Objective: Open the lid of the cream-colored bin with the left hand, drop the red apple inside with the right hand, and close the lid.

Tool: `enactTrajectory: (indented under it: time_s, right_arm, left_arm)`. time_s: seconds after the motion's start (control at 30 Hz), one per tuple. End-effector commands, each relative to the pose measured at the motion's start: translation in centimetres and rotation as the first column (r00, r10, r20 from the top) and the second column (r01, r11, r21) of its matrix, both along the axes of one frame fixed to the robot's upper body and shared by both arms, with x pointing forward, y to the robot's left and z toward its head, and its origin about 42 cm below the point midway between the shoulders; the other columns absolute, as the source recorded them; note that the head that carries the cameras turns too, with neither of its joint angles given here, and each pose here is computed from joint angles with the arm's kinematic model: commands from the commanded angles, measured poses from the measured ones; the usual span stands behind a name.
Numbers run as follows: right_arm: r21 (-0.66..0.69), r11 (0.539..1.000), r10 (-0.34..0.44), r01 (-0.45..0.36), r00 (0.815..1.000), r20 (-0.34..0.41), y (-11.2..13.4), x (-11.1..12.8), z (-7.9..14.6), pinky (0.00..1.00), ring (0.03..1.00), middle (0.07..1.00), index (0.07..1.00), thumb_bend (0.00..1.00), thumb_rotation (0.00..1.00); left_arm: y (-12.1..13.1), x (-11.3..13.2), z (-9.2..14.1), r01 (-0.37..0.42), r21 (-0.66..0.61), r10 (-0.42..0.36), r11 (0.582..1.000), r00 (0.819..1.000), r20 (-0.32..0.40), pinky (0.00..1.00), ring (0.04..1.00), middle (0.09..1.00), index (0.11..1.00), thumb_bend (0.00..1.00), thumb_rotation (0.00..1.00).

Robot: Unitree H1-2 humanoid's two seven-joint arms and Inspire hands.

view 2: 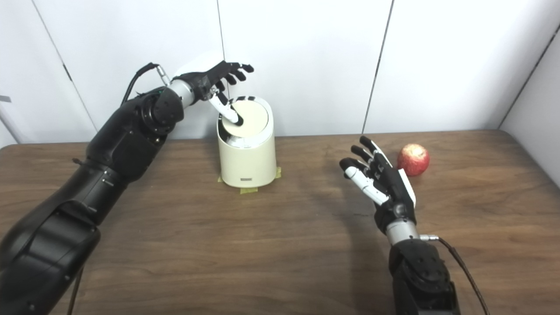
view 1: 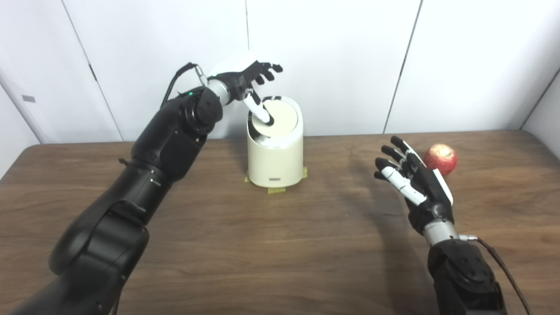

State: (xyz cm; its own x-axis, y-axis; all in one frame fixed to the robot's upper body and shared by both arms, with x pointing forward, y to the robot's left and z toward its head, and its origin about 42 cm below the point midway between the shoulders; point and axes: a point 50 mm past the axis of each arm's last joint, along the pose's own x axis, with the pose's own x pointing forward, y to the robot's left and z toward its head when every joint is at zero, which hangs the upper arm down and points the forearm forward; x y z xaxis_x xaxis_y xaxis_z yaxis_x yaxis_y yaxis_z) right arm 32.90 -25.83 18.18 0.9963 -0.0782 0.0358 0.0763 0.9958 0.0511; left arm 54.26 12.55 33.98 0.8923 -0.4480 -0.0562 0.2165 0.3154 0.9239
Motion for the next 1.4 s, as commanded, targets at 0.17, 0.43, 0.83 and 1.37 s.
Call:
enactTrajectory:
  time_s: [0.17,0.43,0.83,1.37]
  right_arm:
    - [0.002,1.0,0.008,-0.008,0.995,0.102,0.1,0.3,2.1,0.69,0.802,0.863,0.901,0.47,0.34]
    - [0.001,1.0,0.004,-0.004,0.993,0.115,0.5,0.2,2.7,0.69,0.801,0.859,0.896,0.47,0.35]
    - [0.017,1.0,-0.004,0.002,0.993,0.121,1.0,-0.1,3.5,0.69,0.804,0.858,0.905,0.45,0.33]
    - [0.019,1.0,-0.004,0.001,0.991,0.13,1.1,-0.1,3.9,0.7,0.802,0.859,0.91,0.46,0.35]
  left_arm:
    - [-1.4,0.1,4.6,0.039,-0.004,-0.038,0.999,0.993,0.11,0.68,0.798,0.831,0.9,0.88,0.02]
    - [-2.0,0.0,3.2,0.048,0.253,-0.105,0.966,0.97,0.219,0.63,0.784,0.825,0.864,0.93,0.07]
    - [-2.4,-0.6,0.9,0.054,0.475,-0.206,0.878,0.939,0.275,0.69,0.801,0.84,0.879,0.93,0.06]
    - [-2.1,-0.5,-2.1,0.101,0.517,-0.248,0.85,0.942,0.225,0.75,0.819,0.847,0.885,0.94,0.04]
